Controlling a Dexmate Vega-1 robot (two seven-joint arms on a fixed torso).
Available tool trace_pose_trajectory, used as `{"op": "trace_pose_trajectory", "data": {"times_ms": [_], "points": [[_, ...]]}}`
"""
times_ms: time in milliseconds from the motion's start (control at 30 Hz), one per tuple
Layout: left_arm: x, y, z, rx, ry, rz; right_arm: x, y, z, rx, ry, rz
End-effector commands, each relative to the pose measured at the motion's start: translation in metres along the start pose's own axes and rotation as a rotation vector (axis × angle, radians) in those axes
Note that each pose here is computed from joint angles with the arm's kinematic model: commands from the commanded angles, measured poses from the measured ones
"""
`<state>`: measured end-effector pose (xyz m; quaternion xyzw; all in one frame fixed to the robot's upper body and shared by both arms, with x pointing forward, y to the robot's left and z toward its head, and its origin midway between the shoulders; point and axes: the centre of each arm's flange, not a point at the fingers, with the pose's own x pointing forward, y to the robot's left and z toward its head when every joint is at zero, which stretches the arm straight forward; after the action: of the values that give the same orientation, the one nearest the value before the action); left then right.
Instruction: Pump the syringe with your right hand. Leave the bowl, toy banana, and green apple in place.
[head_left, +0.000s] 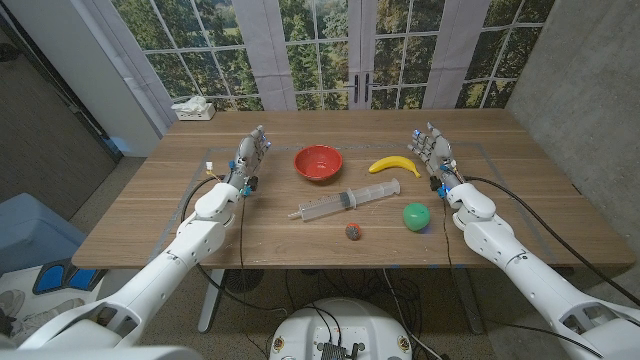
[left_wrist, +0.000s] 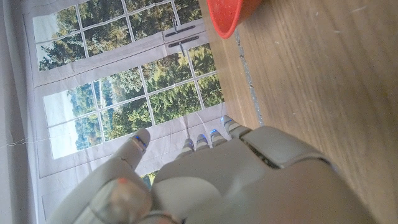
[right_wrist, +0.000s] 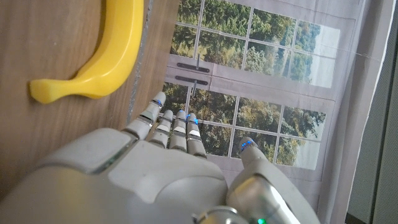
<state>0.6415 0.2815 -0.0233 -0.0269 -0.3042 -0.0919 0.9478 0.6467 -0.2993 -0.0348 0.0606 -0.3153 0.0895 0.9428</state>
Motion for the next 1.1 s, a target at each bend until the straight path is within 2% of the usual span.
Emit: {"op": "trace_pose_trajectory", "data": {"times_ms": [33,267,400,733,1100], "points": [[-0.004,-0.006,0.011,0.029,-0.015,0.063,-0.021,-0.016,-0.004,0.037,-0.062,-0.066],[-0.001,-0.006,0.013,0.072,-0.015,0.063,-0.021,-0.014,-0.006,0.028,-0.073,-0.085],[0.001,-0.009,0.016,0.138,-0.011,0.050,-0.022,-0.013,-0.005,0.007,-0.077,-0.094],[0.003,-0.024,0.030,0.292,-0.068,0.040,-0.028,-0.013,-0.004,-0.001,-0.085,-0.118],[-0.002,-0.030,0.040,0.382,-0.097,0.033,-0.032,-0.011,-0.004,-0.008,-0.090,-0.126]]}}
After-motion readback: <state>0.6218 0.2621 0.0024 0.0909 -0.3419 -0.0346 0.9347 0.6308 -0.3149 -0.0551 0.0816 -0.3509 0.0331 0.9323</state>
